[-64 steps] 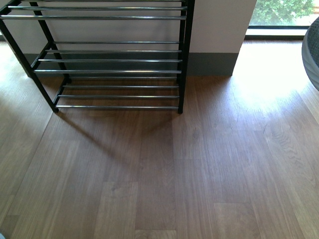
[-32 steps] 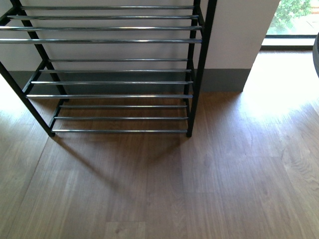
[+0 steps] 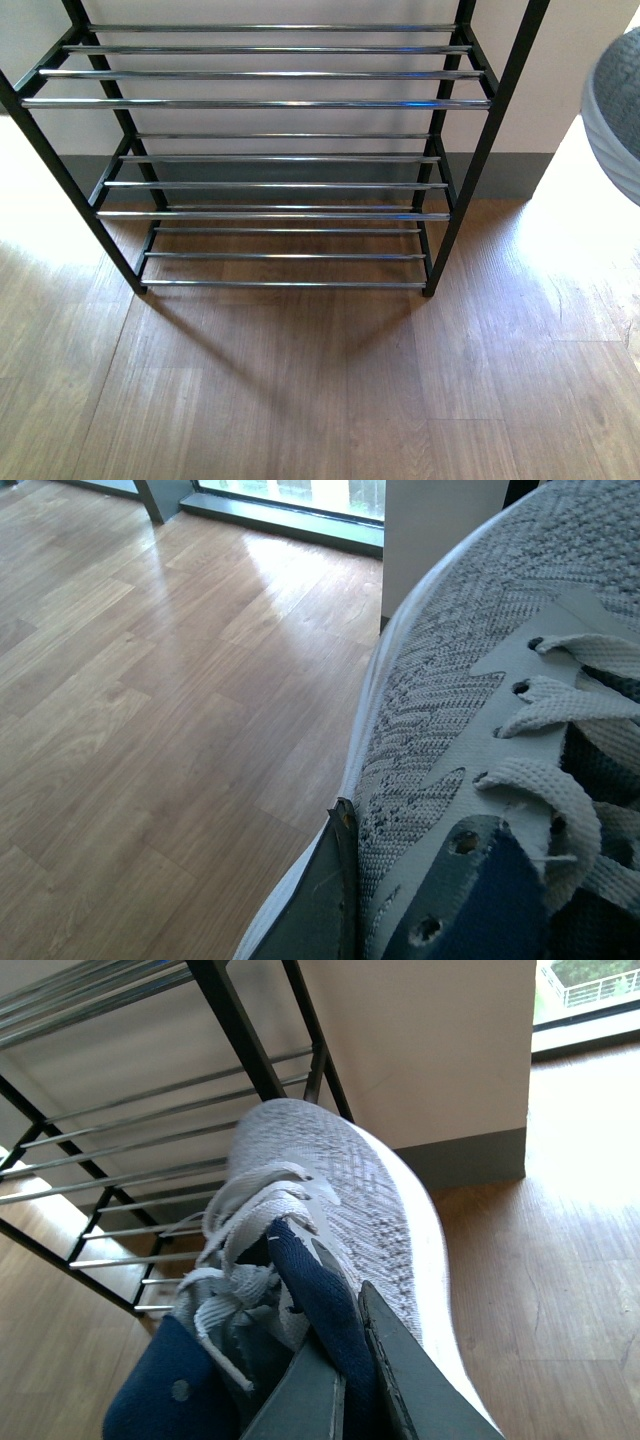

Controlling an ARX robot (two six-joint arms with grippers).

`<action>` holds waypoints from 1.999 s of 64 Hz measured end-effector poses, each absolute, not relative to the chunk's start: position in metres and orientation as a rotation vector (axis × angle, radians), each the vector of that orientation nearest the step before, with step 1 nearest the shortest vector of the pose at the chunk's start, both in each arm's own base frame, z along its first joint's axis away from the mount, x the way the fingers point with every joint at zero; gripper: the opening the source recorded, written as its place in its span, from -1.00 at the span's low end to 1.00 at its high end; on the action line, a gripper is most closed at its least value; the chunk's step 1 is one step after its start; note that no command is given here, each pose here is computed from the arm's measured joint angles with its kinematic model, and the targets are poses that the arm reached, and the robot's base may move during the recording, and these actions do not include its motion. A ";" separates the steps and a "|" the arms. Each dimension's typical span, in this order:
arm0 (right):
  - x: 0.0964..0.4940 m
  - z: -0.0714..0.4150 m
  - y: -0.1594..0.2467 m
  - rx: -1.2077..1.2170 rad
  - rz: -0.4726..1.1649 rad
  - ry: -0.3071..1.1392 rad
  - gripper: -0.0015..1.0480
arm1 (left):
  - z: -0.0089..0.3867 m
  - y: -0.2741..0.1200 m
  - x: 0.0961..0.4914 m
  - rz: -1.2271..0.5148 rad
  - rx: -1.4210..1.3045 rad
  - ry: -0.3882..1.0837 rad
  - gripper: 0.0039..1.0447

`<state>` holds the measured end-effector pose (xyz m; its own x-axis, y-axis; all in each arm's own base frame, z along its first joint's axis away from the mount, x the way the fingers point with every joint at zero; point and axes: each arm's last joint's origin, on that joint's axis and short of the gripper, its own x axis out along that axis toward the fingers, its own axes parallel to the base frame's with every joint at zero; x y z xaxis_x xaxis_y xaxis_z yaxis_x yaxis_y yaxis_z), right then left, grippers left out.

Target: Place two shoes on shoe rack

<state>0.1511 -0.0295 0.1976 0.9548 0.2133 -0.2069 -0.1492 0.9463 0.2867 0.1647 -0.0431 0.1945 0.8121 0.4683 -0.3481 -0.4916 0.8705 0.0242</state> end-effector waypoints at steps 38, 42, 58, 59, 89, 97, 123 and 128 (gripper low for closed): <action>0.151 0.196 -0.030 0.274 0.182 0.242 -0.97 | 0.194 -0.043 0.165 0.509 -0.068 0.357 -0.98; 0.151 0.196 -0.030 0.274 0.179 0.242 -0.97 | 0.194 -0.043 0.165 0.508 -0.068 0.357 -0.98; 0.151 0.196 -0.030 0.274 0.178 0.242 -0.97 | 0.194 -0.043 0.165 0.510 -0.068 0.356 -0.98; 0.151 0.196 -0.030 0.274 0.179 0.242 -0.97 | 0.194 -0.043 0.165 0.509 -0.068 0.357 -0.98; 0.154 0.197 -0.029 0.232 0.340 0.233 -0.97 | 0.194 -0.043 0.164 0.514 -0.066 0.356 -0.98; 0.170 0.206 -0.015 0.207 0.444 0.270 -0.97 | 0.194 -0.043 0.165 0.512 -0.067 0.356 -0.98; 0.271 0.205 0.141 0.297 0.288 0.489 -0.97 | 0.194 -0.043 0.165 0.512 -0.067 0.356 -0.98; 0.289 0.199 0.169 0.328 0.223 0.481 -0.97 | 0.194 -0.043 0.165 0.511 -0.067 0.356 -0.98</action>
<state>0.2887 0.1689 0.1994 0.8639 0.2849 -0.4155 -0.1322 0.9240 0.3588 0.1645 -0.0431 0.1938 0.8120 0.4670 -0.3502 -0.4901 0.8713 0.0253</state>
